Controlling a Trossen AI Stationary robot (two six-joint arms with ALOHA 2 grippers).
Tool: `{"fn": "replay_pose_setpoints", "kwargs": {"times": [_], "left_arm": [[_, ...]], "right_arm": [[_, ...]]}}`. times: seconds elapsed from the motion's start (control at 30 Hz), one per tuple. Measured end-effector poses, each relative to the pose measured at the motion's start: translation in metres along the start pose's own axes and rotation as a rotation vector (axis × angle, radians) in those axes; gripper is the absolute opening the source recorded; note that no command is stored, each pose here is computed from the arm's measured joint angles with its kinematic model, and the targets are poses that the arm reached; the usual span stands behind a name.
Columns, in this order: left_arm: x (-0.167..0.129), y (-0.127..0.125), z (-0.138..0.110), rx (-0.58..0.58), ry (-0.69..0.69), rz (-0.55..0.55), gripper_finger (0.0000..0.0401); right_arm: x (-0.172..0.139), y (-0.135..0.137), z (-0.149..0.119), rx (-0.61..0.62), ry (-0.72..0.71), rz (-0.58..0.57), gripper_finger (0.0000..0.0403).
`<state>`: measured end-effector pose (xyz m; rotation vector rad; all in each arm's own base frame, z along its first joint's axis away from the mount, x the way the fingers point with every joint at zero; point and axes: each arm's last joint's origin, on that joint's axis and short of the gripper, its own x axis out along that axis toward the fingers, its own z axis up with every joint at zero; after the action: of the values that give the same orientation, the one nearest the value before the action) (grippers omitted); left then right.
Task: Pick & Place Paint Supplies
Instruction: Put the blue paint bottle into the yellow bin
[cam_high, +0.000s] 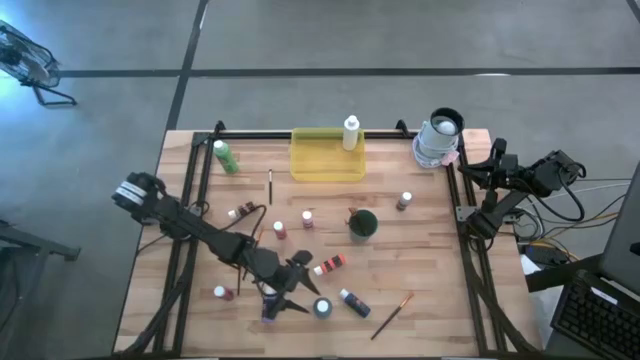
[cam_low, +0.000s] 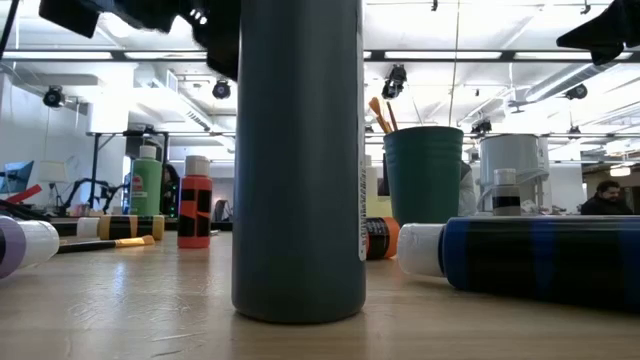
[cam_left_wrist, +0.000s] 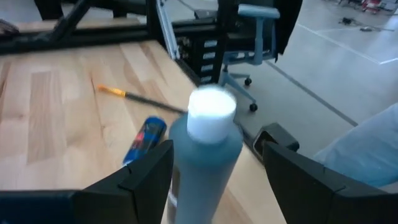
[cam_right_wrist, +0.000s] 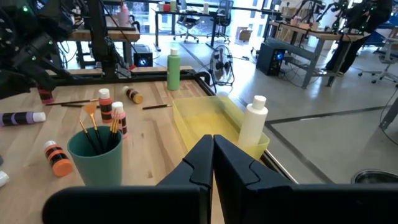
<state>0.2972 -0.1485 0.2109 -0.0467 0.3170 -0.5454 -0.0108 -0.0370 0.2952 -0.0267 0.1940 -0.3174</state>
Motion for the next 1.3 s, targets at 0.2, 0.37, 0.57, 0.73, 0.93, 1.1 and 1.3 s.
{"fn": "replay_pose_setpoints", "kwargs": {"times": [0.2, 0.37, 0.57, 0.73, 0.93, 1.1, 1.3], "left_arm": [[0.004, 0.000, 0.008, 0.043, -0.032, -0.002, 0.0252], [0.004, 0.000, 0.011, 0.070, -0.041, 0.016, 0.0252], [0.004, 0.001, 0.011, 0.070, -0.043, 0.036, 0.0252], [0.004, 0.001, 0.012, 0.070, -0.049, 0.050, 0.0252], [0.008, 0.003, 0.009, 0.069, -0.053, 0.053, 0.0252], [0.017, 0.007, 0.005, 0.037, -0.033, 0.053, 0.0252], [0.022, 0.009, 0.010, 0.045, -0.052, 0.040, 0.0252]], "right_arm": [[0.000, 0.000, 0.000, 0.000, 0.000, 0.000, 0.0008], [0.000, 0.000, 0.000, 0.000, 0.000, 0.000, 0.0008], [0.000, 0.000, 0.000, 0.000, 0.000, 0.000, 0.0008], [0.000, 0.000, 0.000, 0.000, 0.000, 0.000, 0.0008], [0.000, 0.000, 0.000, 0.000, 0.000, 0.000, 0.0008], [0.000, 0.000, 0.000, 0.000, 0.000, 0.000, 0.0008], [0.000, 0.000, 0.000, -0.001, 0.000, 0.000, 0.0008]]}}
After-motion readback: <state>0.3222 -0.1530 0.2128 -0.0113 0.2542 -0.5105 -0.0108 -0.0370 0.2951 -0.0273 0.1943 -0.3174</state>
